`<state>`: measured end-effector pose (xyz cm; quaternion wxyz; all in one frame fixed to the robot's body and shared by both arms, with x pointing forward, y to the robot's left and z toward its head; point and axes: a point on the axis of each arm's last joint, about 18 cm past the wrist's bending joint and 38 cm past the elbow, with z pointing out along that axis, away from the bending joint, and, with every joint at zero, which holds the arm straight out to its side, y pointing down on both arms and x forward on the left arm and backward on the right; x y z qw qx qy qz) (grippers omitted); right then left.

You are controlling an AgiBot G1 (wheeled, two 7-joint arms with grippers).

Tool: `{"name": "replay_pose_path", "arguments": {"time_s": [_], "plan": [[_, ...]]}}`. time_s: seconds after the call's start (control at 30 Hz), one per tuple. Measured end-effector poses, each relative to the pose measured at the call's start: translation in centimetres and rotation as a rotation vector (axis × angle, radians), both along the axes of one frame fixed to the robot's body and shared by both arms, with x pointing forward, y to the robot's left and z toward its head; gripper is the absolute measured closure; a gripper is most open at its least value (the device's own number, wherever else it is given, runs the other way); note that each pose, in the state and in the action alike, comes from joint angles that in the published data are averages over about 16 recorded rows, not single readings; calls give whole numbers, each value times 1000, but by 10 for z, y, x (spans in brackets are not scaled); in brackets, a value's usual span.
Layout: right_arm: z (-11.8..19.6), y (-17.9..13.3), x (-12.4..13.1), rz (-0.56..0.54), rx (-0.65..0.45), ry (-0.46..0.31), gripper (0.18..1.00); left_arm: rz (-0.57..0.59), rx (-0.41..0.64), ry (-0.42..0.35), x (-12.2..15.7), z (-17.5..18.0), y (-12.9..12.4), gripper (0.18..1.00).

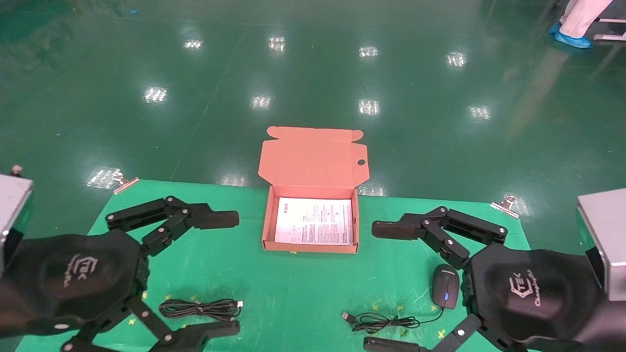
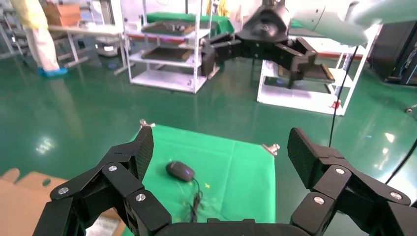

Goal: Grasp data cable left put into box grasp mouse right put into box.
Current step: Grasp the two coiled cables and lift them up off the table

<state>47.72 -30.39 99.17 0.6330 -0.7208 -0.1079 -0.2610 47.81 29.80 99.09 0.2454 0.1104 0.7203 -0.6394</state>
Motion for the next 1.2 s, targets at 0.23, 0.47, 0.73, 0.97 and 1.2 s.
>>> {"name": "replay_pose_path", "arguments": {"time_s": [0.23, 0.47, 0.73, 0.97, 1.2], "plan": [[-1, -1, 5, -39, -111, -56, 178, 23, 92, 17, 9, -4, -2, 184], [-4, 0, 15, -80, -284, -147, 178, 63, 212, 50, 23, -10, -7, 184], [-10, 2, 33, -110, -520, -273, 178, 116, 388, 63, 43, -19, -16, 184], [-19, 2, 52, -125, -730, -369, 178, 171, 574, 46, 66, -27, -25, 184], [-30, -1, 72, -137, -914, -429, 178, 237, 764, 12, 90, -35, -31, 184]]}}
